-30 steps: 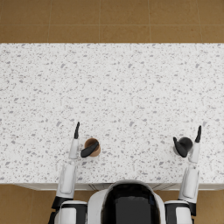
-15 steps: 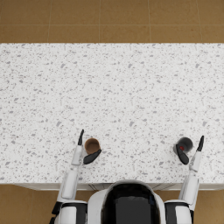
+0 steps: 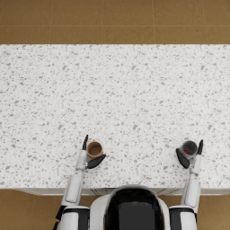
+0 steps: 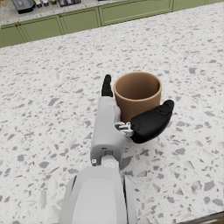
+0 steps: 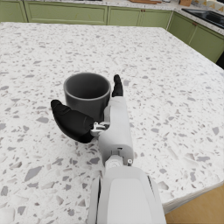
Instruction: Pick up two cups and pour the berry on the right into the cup on the left
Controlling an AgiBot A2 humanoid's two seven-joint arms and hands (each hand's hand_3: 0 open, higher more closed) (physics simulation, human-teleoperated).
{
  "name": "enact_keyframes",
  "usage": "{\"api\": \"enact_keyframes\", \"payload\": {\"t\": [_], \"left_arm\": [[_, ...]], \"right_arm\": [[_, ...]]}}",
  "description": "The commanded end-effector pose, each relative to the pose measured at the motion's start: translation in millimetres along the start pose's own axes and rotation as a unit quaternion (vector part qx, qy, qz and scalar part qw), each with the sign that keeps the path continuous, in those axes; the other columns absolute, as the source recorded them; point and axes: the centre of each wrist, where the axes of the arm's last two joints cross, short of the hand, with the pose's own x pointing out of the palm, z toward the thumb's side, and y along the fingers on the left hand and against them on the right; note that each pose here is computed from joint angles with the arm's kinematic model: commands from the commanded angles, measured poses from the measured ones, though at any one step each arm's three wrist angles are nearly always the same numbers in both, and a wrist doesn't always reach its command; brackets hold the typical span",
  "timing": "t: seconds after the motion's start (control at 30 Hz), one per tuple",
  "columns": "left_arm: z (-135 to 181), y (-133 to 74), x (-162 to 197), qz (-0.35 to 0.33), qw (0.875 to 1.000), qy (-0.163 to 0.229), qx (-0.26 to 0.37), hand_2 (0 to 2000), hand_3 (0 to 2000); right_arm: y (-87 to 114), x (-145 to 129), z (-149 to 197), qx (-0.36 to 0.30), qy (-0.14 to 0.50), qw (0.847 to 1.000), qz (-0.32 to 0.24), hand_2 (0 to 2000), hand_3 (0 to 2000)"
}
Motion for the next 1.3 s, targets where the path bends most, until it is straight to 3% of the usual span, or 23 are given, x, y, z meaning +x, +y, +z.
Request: {"api": "enact_keyframes", "payload": {"t": [0.03,0.3,0.33,0.37,0.43,0.6,0.87,0.9,1.07,1.3], "left_arm": [[-1,3,0,0.001,1.000,-0.002,-0.001,0,0],[-5,6,3,0.003,1.000,-0.012,-0.007,0,0],[-5,8,1,0.008,1.000,-0.013,-0.007,1361,327],[-4,9,1,-0.002,1.000,-0.014,-0.005,2000,653],[2,7,4,-0.025,1.000,-0.014,0.006,2000,1280],[32,8,19,-0.048,0.997,-0.020,0.065,2000,1280],[59,20,46,-0.069,0.990,-0.043,0.118,2000,1280],[67,21,55,-0.080,0.987,-0.033,0.134,2000,1280],[75,22,59,-0.072,0.985,0.017,0.154,2000,1280],[80,24,71,-0.086,0.983,0.019,0.164,2000,1280]], "right_arm": [[-6,3,-5,0.010,-0.001,1.000,0.004,0,0],[-10,4,-13,0.022,-0.005,1.000,0.006,0,0],[-10,4,-13,0.022,-0.006,1.000,0.006,1361,327],[-11,3,-10,0.016,-0.006,1.000,0.019,2000,653],[-10,3,-9,0.014,-0.006,0.999,0.044,2000,1280],[-3,27,35,-0.068,-0.005,0.991,0.117,2000,1280],[-7,68,91,-0.177,-0.006,0.965,0.195,2000,1280],[-5,78,115,-0.224,0.008,0.951,0.211,2000,1280],[-7,93,136,-0.276,0.070,0.936,0.205,2000,1280],[-4,119,170,-0.355,0.145,0.903,0.192,2000,1280]]}}
